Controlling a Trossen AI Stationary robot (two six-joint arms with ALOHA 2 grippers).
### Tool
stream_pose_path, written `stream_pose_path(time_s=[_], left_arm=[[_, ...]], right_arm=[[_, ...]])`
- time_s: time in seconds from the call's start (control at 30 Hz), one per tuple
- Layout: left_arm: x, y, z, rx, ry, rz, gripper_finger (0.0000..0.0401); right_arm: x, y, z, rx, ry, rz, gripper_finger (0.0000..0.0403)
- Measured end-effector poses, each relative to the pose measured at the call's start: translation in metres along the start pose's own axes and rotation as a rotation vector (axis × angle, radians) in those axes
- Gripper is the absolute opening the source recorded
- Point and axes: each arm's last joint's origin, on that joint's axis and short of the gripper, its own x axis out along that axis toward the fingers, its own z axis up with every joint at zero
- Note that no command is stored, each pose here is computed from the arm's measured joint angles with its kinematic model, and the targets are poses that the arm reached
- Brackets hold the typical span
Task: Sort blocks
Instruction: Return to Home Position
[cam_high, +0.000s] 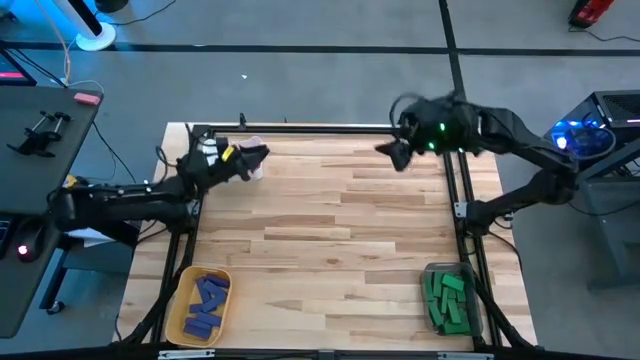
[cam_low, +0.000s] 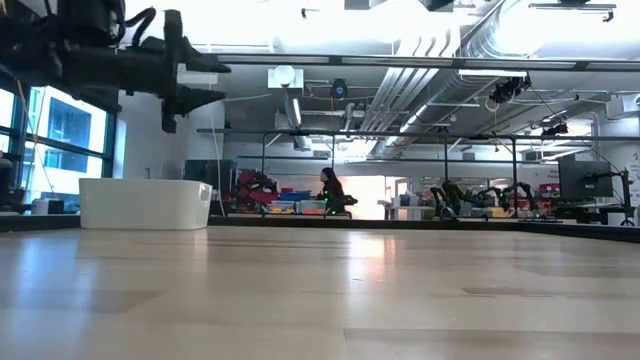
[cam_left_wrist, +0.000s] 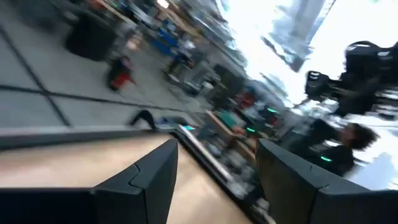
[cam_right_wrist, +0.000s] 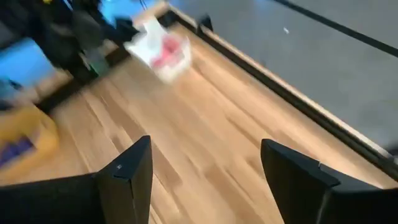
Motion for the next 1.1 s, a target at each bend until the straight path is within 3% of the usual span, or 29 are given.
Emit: stream_pose_path(time_s=[0.13,0.23,0.37,0.57,0.73,0.9,1.1], left_arm=[[-0.005,-0.01,-0.021,-0.04,0.09,-0.049,0.0191],[-0.008,-0.022,-0.029,0.007,0.09,-0.07,0.0183],[-0.013,-0.03,-0.03,0.07,0.061,-0.077,0.0173],[-0.022,-0.042,-0.033,0.049,0.095,-0.152,0.0161],[-0.031,-0.04,-0.039,0.159,0.197,-0.128,0.0106],[-0.047,-0.037,-0.037,0.183,0.307,-0.15,0.0011],[-0.068,-0.03,-0.035,0.213,0.3,-0.172,0.0004]], right_arm=[[-0.02,0.005,-0.027,-0.028,0.101,-0.082,0.0217],[-0.033,0.009,-0.049,-0.032,0.12,-0.074,0.0208],[-0.039,0.011,-0.08,-0.017,0.085,0.04,0.0197],[-0.019,0.019,-0.117,0.131,-0.026,0.259,0.0186],[-0.007,0.034,-0.121,0.129,-0.13,0.4,0.0145],[-0.006,0.041,-0.115,0.129,-0.187,0.418,0.0027],[-0.005,0.039,-0.113,0.194,-0.213,0.376,0.0009]])
